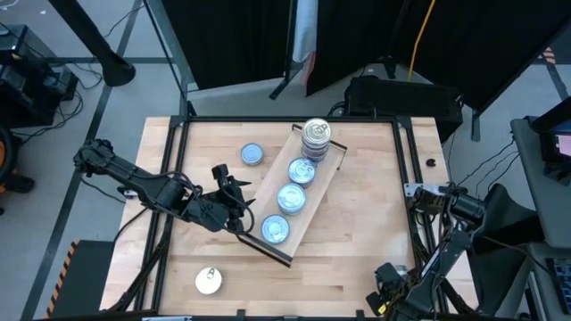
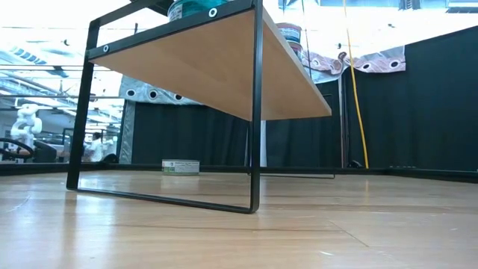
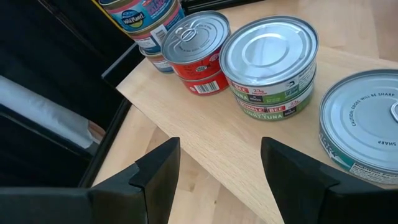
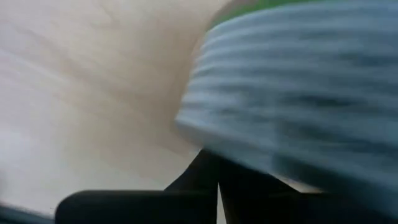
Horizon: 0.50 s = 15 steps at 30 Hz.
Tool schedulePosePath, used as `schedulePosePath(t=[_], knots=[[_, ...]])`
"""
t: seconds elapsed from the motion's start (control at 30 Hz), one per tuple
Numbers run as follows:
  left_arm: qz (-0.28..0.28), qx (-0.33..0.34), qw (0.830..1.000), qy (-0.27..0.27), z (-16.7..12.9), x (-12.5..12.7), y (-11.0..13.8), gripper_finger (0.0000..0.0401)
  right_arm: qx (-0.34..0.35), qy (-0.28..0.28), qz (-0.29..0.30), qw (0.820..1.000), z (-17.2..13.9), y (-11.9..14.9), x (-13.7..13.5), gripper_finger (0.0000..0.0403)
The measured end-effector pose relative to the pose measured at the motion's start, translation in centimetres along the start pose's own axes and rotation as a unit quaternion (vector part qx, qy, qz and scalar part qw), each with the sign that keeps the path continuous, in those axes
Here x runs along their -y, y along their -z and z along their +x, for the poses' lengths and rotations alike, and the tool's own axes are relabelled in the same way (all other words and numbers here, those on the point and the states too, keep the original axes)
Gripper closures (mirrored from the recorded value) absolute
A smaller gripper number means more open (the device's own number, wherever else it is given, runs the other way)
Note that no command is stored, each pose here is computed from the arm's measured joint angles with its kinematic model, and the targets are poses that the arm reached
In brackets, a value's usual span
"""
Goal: Stack canned seafood by type on shelf
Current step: Stack the green tuna can on top of the green tuna can on the shelf
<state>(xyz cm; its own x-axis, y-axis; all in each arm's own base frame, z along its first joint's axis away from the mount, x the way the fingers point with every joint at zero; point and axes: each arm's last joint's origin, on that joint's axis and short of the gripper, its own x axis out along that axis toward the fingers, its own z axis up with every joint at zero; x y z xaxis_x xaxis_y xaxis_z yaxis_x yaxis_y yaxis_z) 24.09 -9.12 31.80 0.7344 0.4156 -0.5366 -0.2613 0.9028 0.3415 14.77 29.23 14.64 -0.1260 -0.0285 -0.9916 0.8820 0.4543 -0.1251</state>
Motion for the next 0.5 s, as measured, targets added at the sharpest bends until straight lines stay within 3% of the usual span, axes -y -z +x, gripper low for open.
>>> schedulePosePath(t=[0.5], knots=[[0.0, 0.0, 1.0, 0.0, 0.0, 0.0, 0.0, 0.0175, 0.031, 0.002, 0.005, 1.0, -0.04, -0.21, 0.07, 0.0403]])
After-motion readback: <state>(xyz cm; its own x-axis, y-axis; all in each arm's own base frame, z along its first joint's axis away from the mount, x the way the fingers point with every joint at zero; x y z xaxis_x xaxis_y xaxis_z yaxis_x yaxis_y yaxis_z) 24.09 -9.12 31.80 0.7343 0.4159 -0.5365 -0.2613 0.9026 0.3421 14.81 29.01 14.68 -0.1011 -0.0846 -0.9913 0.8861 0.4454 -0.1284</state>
